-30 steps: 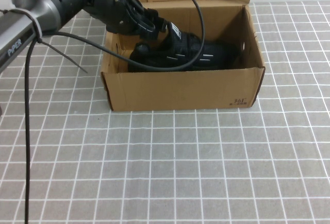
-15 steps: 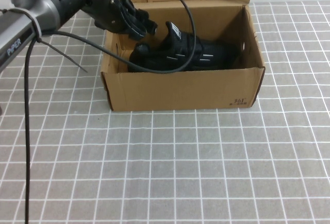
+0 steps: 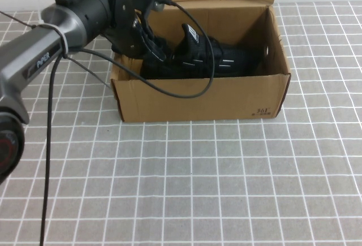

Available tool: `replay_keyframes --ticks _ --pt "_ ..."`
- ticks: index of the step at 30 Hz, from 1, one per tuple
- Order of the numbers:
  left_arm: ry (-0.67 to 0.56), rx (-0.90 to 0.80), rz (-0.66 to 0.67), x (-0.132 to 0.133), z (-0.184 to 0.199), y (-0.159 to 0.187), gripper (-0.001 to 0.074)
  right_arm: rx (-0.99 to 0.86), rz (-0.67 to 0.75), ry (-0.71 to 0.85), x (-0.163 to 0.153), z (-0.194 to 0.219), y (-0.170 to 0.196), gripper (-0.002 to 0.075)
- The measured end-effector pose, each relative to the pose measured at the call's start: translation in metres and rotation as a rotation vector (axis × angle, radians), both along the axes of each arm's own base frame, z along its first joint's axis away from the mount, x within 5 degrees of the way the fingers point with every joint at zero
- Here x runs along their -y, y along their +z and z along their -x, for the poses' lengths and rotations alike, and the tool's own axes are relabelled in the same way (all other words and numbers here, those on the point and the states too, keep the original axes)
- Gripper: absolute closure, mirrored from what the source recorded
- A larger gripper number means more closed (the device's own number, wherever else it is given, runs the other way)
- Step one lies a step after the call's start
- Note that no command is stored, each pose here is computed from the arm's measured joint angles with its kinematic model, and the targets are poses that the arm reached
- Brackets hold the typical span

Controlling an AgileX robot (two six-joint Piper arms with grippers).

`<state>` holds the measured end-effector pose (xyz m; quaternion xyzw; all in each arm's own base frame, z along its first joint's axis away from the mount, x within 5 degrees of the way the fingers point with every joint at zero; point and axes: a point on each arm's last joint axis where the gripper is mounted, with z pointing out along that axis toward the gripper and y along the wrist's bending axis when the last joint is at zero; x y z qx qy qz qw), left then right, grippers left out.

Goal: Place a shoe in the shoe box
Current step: Place the shoe in the shoe box

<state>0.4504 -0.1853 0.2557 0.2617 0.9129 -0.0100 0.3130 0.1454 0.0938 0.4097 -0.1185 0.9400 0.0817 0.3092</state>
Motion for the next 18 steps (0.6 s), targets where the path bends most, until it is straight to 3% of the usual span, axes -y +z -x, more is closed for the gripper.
replay_keyframes --ticks 10,18 --pt "-0.016 0.048 -0.013 0.003 -0.010 -0.014 0.0334 -0.004 0.001 0.002 -0.001 -0.001 -0.003 0.0742" --pt "0.025 0.008 0.019 0.002 -0.006 0.020 0.0334 -0.006 -0.002 0.003 -0.002 -0.001 -0.003 0.0743"
